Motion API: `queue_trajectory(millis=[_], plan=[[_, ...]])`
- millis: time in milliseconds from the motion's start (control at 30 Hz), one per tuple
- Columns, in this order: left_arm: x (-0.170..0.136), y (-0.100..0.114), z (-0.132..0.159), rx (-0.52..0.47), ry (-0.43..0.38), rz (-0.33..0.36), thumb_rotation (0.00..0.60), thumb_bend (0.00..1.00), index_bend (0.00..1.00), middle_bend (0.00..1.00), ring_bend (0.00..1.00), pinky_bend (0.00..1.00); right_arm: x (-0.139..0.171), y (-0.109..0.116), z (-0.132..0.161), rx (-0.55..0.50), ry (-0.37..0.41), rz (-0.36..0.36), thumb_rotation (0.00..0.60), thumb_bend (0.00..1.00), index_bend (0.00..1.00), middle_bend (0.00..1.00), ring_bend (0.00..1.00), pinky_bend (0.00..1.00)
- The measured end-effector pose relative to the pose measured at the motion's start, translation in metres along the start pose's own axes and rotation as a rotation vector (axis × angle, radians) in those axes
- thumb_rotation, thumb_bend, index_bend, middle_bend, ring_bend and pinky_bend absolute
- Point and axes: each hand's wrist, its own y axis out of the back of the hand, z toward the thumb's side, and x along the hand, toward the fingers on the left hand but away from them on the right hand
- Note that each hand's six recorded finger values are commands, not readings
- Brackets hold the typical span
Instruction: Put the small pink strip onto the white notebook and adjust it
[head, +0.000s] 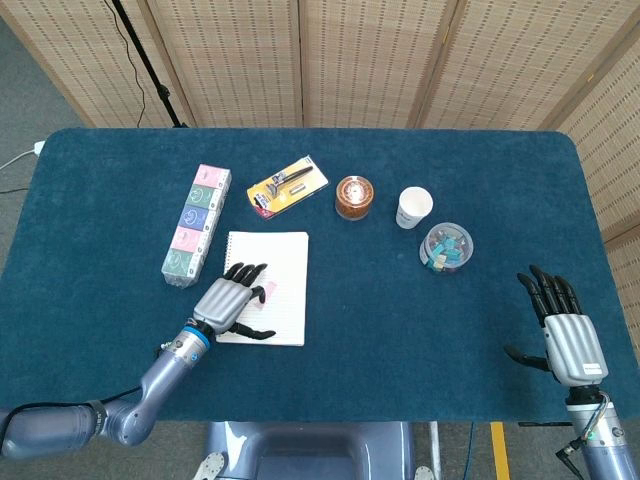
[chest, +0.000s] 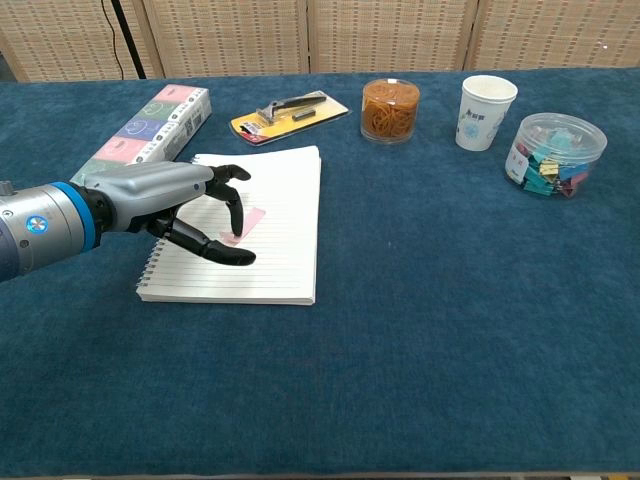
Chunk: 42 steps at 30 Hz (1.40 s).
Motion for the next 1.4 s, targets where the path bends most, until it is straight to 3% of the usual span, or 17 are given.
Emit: queue_trajectory(millis=[1400], plan=[[-0.015, -0.007, -0.004, 0.041, 0.007, -0.022, 0.178, 0.0, 0.41, 0.0, 0.0, 0.0, 0.0, 0.0, 0.0, -0.007, -0.004, 0.005, 0.6, 0.0, 0.0, 0.0, 0.0, 0.0]])
